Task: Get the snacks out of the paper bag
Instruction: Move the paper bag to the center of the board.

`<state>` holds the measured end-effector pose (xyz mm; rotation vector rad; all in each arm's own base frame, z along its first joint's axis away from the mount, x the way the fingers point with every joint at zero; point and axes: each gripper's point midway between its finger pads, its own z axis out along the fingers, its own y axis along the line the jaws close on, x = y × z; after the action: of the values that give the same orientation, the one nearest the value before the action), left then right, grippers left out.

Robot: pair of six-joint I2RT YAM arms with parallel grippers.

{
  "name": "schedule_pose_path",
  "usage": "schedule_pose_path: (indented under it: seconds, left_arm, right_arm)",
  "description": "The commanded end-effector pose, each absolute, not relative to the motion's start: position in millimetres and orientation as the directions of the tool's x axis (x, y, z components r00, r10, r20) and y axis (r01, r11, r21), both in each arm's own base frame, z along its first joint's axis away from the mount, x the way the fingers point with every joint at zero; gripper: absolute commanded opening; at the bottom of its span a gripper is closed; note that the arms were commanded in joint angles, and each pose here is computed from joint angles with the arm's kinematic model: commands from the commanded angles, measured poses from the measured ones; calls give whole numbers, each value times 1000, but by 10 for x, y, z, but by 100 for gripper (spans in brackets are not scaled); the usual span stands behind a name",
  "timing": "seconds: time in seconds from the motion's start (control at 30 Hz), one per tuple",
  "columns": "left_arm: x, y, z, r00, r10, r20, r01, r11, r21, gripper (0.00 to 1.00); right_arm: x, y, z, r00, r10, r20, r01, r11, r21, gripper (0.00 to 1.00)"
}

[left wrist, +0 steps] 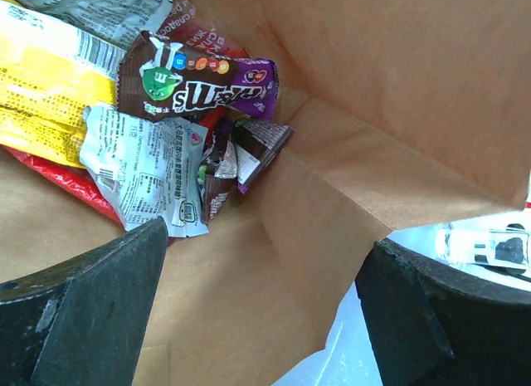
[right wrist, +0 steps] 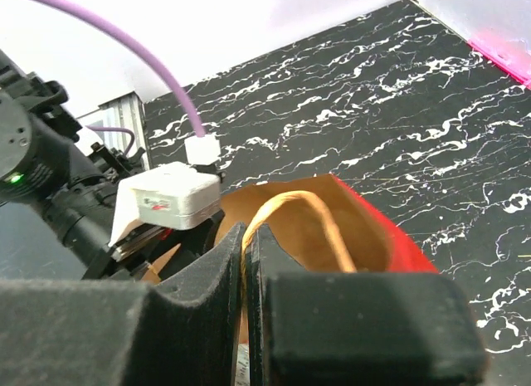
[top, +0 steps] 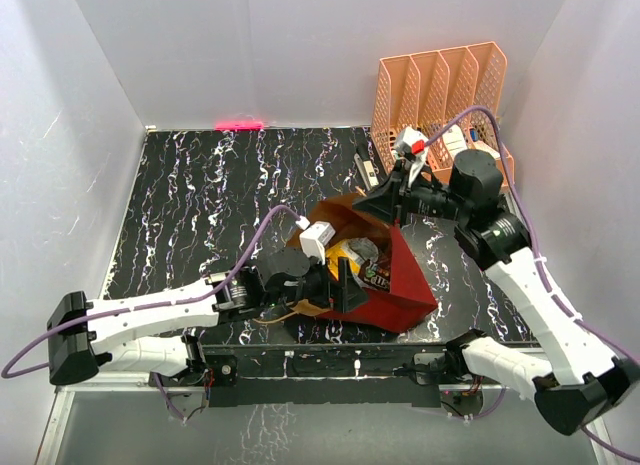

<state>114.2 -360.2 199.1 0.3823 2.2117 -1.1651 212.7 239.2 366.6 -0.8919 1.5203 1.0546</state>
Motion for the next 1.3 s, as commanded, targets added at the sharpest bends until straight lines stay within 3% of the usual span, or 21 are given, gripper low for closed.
schedule_pose_path:
  seconds: [0.0,0.07,0.37,0.5,0.6,0.7,0.83,1.27]
  left_arm:
    - [1191,-3465,2332,-728,-64,-683,532,576,-621,92]
    - [1234,-3275,2542,-695,-97,-713,532,597,-600,98]
    - [1431,-2117,2968,-587,-189,-787,356,813,-460,98]
    - [1519,-1963,2944,-571,-163,-805,293,875,-385,98]
    - [1587,-2006,2939,-564,-154,-812,271,893,-358,98]
    - [1650,-2067,2932,-556,-162,-815,257,899,-354,98]
    - [1665,-2266,2809,-575,-108,-811,296,897,-329,98]
    - [1478,-3045,2545,-679,-46,-733,446,767,-462,98]
  right_arm:
    - [2159,2397,4124,-34,5,-999,-945,326,34,8]
    - [2168,2349,4065,-51,2,-999,-931,363,48,8]
    - [2071,2100,3878,-240,64,-969,-820,520,237,7]
    - [2191,1906,3927,-362,175,-915,-653,653,384,7]
    - [2351,1735,4006,-376,214,-902,-532,747,399,7]
    - [2596,1582,4062,-314,195,-929,-454,829,328,7]
    - [2783,1817,4235,-202,93,-975,-594,779,198,7]
    - [3451,1870,4841,133,-70,-989,-569,812,-134,7]
